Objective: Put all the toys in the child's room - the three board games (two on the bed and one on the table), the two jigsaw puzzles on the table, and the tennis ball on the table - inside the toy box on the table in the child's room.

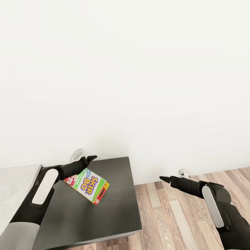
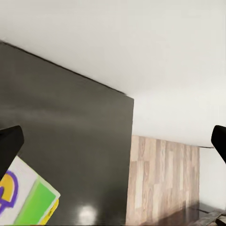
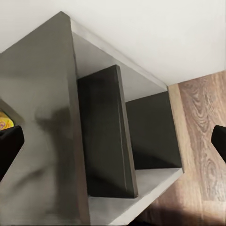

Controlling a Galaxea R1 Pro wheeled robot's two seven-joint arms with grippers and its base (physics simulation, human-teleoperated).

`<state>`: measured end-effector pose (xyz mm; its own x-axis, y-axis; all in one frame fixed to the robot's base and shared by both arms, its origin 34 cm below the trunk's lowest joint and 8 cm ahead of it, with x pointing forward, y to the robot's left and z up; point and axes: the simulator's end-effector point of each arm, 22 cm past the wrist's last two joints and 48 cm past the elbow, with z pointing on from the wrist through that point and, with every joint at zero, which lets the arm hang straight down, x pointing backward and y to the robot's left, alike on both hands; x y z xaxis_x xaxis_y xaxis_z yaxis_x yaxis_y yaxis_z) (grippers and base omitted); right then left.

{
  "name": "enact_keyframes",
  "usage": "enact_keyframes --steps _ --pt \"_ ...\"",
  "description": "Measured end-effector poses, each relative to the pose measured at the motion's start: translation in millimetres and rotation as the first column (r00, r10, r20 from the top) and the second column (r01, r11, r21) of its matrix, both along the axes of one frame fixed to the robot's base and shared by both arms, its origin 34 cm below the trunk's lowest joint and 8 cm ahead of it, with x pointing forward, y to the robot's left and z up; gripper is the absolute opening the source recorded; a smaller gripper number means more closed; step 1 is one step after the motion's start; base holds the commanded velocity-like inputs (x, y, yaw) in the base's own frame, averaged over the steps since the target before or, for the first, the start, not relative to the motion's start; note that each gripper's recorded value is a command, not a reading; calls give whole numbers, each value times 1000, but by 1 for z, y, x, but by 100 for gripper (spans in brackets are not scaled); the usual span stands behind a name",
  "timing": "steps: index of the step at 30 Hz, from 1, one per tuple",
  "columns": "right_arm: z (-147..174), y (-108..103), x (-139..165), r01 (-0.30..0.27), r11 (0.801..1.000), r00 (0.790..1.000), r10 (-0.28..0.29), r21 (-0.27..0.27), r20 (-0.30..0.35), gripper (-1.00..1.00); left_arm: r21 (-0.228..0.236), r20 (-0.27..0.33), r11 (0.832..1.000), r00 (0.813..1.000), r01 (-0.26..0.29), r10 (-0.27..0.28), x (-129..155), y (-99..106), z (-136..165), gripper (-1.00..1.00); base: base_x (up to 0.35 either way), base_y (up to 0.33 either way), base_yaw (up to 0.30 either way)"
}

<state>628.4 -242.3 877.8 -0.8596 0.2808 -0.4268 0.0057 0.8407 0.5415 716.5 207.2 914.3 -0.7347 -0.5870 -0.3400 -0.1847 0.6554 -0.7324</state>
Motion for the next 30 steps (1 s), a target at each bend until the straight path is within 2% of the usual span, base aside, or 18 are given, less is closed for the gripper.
enact_keyframes --steps 10,14,19,22,23,25,26,28,30 --pt "-1 6 -2 -18 1000 1000 18 -2 -2 100 44 -116 999 993 -29 34 -20 26 -48 100 81 19 0" --pt "-1 7 -2 -20 1000 1000 20 -2 -2 100 62 -133 997 990 -37 45 -23 33 -58 100 25 6 0" --pt "-1 7 -2 -21 1000 1000 21 -2 -3 100 107 -150 993 987 -46 62 -27 46 -70 100 11 3 0" --pt "-1 8 -2 -22 1000 1000 22 -2 -3 100 164 -169 985 983 -45 73 -33 58 -82 100 6 1 0" --pt "-1 7 -2 -22 1000 1000 22 -2 -3 100 164 -170 985 983 -45 73 -33 58 -82 100 4 1 0" --pt "-1 8 -2 -22 1000 1000 22 -2 -3 100 212 -183 976 980 -43 83 -36 69 -89 100 3 1 0" --pt "-1 8 -2 -22 1000 1000 22 -2 -3 100 213 -183 976 980 -43 83 -36 69 -89 100 3 1 0" --pt "-1 8 -2 -22 1000 1000 22 -2 -2 100 257 -191 965 976 -51 102 -38 82 -94 100 2 1 0" --pt "-1 8 -2 -22 1000 1000 22 -2 -2 100 274 -191 960 975 -62 118 -38 89 -95 100 2 0 0"
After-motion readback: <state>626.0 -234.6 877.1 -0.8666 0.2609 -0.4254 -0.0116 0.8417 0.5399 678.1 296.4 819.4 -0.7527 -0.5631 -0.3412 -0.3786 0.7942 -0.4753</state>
